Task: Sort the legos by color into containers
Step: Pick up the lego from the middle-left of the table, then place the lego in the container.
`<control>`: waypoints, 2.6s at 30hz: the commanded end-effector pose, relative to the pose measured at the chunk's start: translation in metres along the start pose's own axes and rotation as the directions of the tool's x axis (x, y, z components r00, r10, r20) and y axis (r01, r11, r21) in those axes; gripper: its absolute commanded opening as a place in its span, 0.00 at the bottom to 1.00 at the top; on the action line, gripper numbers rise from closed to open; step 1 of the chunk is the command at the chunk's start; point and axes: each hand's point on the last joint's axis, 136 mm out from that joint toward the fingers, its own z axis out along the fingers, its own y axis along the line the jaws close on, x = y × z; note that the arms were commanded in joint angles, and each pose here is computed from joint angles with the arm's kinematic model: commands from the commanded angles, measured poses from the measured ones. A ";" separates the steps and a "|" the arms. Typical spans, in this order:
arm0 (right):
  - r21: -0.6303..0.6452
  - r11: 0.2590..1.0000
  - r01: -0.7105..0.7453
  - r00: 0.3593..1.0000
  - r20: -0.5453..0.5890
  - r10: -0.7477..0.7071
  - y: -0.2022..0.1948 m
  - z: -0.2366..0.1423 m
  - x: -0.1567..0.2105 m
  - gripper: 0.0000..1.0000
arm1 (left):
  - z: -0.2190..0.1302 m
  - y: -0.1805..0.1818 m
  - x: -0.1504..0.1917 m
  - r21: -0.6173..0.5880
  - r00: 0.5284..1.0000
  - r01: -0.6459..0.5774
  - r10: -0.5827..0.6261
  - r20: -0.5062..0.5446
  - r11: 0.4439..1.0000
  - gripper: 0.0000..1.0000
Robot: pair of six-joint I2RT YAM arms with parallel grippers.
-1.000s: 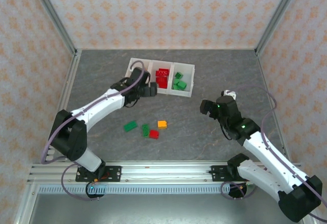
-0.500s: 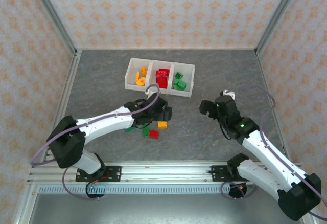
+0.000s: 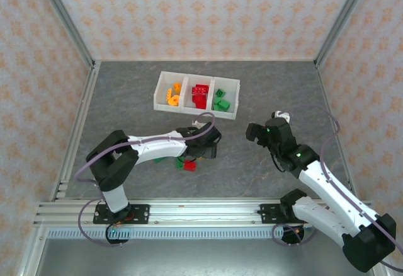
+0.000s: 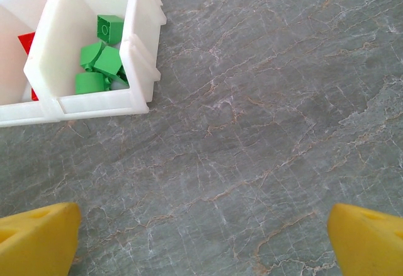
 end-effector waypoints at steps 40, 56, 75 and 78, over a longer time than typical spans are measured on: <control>0.008 1.000 0.009 1.000 0.005 -0.009 -0.002 0.002 0.000 1.00 | -0.019 0.022 -0.027 -0.167 0.992 -0.055 0.072 0.100 0.985 0.36; 0.010 1.000 0.007 1.000 0.011 -0.007 -0.002 0.000 -0.001 1.00 | -0.092 0.160 -0.217 -0.295 0.851 0.257 -0.070 0.521 0.920 0.35; 0.014 1.000 0.014 1.000 0.002 -0.014 -0.002 0.003 0.000 1.00 | -0.014 0.191 -0.307 -0.298 0.837 0.330 -0.132 0.531 0.896 0.53; 0.015 1.000 0.016 1.000 -0.002 -0.016 -0.002 0.003 0.001 1.00 | -0.020 0.187 -0.313 -0.274 0.832 0.317 -0.127 0.540 0.908 0.64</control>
